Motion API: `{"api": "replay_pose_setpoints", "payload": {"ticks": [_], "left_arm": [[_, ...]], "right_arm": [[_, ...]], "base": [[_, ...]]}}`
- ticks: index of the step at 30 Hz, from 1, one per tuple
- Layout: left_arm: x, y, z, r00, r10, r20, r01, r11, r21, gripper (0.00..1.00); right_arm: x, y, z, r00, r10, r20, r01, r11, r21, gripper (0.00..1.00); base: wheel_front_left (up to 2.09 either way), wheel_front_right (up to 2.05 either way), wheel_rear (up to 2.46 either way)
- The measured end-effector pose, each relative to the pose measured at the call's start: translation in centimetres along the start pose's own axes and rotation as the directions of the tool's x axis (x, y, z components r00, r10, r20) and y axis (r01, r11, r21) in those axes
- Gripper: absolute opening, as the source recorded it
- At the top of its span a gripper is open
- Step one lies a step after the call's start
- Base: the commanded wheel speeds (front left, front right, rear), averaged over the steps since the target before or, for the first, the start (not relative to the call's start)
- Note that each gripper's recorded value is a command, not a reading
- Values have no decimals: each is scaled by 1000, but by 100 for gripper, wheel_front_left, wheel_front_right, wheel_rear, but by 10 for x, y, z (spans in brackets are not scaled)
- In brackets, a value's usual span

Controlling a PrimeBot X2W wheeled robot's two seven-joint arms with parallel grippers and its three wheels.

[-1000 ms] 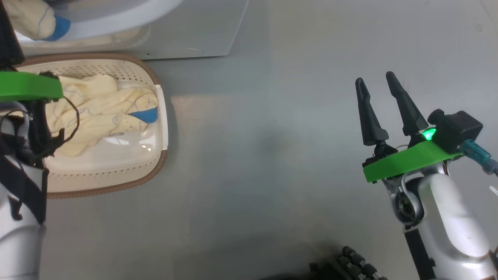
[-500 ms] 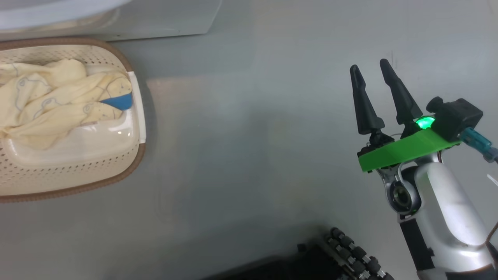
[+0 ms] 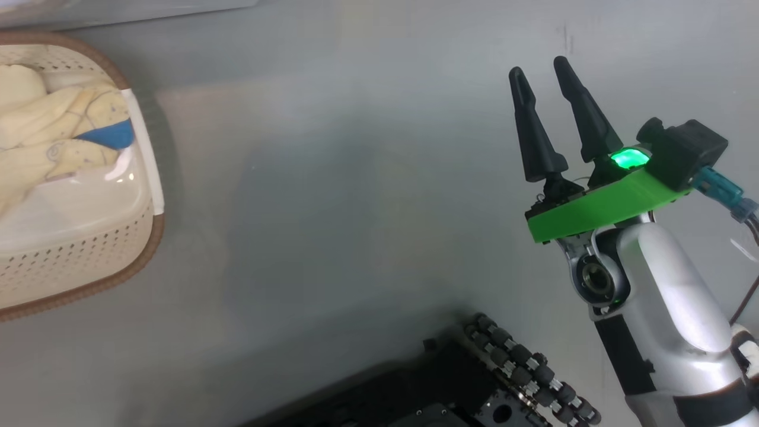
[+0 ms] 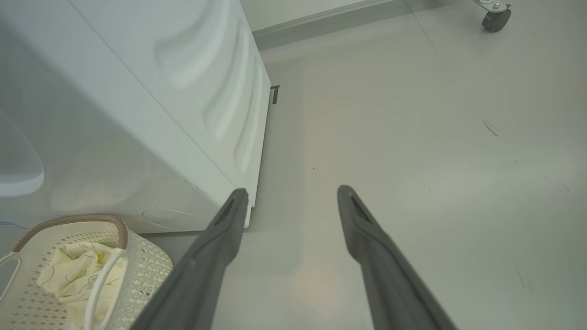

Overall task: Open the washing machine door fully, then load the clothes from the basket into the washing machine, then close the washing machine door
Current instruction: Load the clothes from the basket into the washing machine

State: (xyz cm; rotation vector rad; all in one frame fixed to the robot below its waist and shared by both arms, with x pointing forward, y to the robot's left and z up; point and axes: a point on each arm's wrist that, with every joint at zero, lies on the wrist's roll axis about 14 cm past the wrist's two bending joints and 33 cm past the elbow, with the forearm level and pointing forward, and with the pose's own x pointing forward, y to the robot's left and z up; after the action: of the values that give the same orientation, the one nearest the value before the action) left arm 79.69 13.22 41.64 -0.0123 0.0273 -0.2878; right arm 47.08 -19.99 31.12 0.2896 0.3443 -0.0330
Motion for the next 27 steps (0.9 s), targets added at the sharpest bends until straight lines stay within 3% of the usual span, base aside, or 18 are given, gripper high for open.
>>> {"api": "replay_pose_setpoints", "payload": {"ticks": [6,17,18,19,27], "left_arm": [[21,17,33,989,63,131,-59,998,-38,0],[19,7,-26,998,46,-37,-47,999,-14,1],[19,7,-27,998,47,-40,-48,999,-16,44],[18,8,-28,998,50,-40,-50,999,-16,100],[14,12,-31,997,53,-62,-54,999,-6,100]], "right_arm": [[-5,-12,0,999,-34,-6,34,999,-6,100],[-4,-11,-3,999,-31,-13,31,1000,1,100],[-4,-11,-3,999,-31,-13,31,1000,2,100],[-4,-11,-3,999,-31,-13,31,1000,2,100],[-1,-11,2,1000,-30,3,30,1000,-9,100]], "base": [[0,0,0],[0,0,0],[0,0,0],[0,0,0],[0,0,0]]}}
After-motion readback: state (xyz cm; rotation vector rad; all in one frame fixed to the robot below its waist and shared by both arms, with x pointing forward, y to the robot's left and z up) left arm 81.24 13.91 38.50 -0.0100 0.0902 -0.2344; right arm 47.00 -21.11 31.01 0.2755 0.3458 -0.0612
